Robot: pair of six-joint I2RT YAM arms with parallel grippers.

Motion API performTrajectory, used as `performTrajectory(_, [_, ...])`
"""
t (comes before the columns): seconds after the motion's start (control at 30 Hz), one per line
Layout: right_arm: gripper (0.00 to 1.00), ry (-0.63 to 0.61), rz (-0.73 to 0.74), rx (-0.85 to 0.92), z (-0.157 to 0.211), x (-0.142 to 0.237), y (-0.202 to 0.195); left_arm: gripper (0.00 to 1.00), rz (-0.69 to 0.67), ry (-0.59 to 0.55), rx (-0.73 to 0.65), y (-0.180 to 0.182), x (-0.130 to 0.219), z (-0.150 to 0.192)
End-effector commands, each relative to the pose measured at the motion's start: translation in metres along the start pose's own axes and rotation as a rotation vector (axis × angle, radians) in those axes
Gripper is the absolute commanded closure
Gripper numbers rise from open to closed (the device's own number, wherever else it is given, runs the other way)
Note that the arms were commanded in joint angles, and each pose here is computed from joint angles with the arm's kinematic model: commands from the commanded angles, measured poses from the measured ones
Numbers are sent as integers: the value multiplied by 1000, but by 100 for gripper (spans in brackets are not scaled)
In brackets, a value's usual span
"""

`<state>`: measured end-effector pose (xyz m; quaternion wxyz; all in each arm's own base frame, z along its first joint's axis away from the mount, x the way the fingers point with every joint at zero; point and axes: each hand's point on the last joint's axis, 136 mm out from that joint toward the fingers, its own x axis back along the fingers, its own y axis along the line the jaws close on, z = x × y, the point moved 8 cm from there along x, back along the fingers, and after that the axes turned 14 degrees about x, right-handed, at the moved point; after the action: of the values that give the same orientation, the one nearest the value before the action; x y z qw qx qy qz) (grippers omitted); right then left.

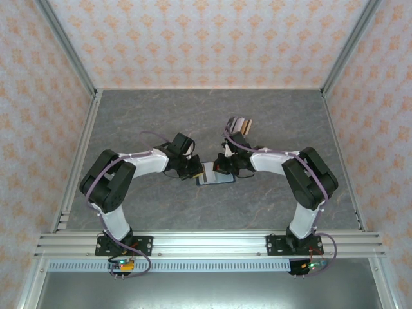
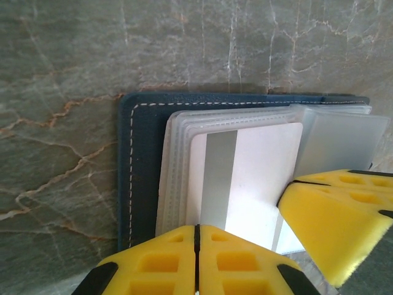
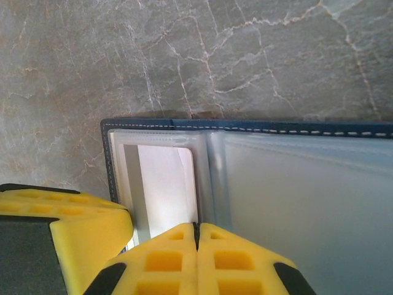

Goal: Take the credit cards out of the card holder

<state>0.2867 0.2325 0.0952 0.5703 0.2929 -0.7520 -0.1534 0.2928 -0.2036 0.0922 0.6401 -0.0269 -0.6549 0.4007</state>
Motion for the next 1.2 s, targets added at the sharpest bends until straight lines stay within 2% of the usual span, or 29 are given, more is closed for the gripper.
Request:
performTrajectory(0.0, [96,-32,9,28,0,8,-3,92,-95,-18,-1,21,-6,2])
performTrajectory(0.37, [96,-81,-25,11,1,17,-7,93,-116,-22,0,26,-7,3])
performTrajectory(0.43, [95,-65,-54,11,2,15,-4,94,-112,-21,-2,25,-7,3])
performTrajectory(0.53, [88,-26,-96,-1,3,12,-1,94,-114,-25,-2,26,-6,2])
performTrajectory(0.77, [78,45,-88,-39,8,10,-3,93,-120,-22,6,29,-9,2])
performTrajectory(0.97, [75,87,-87,-60,16,12,-3,90,-84,-11,3,23,-7,3])
performTrajectory(1.17, [76,110,-103,-65,22,14,-3,83,15,-13,-56,-4,13,5])
